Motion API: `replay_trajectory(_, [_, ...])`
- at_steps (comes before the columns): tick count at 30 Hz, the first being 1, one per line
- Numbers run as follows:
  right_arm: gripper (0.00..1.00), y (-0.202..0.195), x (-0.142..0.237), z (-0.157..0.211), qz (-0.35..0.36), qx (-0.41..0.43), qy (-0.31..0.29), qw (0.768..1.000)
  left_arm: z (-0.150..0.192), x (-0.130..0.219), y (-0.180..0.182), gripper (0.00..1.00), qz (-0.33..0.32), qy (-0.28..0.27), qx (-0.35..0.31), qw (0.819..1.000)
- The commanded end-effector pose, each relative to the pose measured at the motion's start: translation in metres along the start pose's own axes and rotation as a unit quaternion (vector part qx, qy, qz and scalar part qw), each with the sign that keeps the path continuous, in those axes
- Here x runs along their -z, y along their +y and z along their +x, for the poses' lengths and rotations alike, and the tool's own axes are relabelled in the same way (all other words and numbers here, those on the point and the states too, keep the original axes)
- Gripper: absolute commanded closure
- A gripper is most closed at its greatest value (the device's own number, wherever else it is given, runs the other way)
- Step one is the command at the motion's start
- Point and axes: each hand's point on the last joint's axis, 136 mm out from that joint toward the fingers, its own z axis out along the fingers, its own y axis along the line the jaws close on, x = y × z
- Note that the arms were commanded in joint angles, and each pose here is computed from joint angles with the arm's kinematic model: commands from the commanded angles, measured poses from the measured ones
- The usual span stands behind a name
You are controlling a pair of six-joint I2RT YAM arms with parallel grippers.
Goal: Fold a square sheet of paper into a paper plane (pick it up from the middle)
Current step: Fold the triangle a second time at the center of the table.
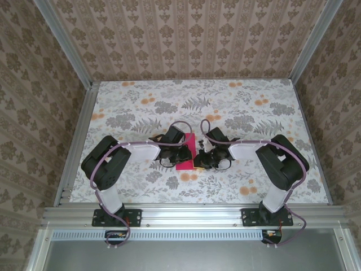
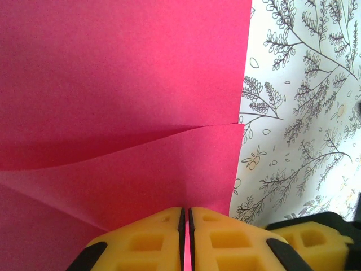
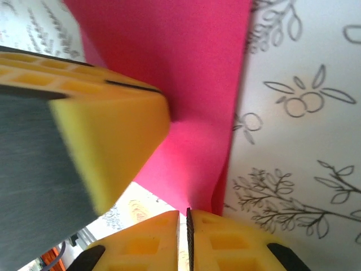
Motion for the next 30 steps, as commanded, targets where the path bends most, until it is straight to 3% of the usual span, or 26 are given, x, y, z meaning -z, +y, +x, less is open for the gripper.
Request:
replay_trajectory(1, [0.86,0.015,0.013,-0.003,-0.008,0.015,-0.015,1.000,0.007,0.000,0.011,0.86,-0.021,0.008,0.011,1.000])
replay_trajectory(15, [0.89,-0.009,-0.006,0.002,0.028,-0.001,0.016,0.999,0.006,0.000,0.007,0.86,-0.016,0.008,0.011,1.000])
replay_trajectory(30, [0.89,-0.066,-0.004,0.020,0.164,-0.023,0.046,0.985,-0.014,0.010,0.013,0.86,-0.012,-0.006,0.002,1.000])
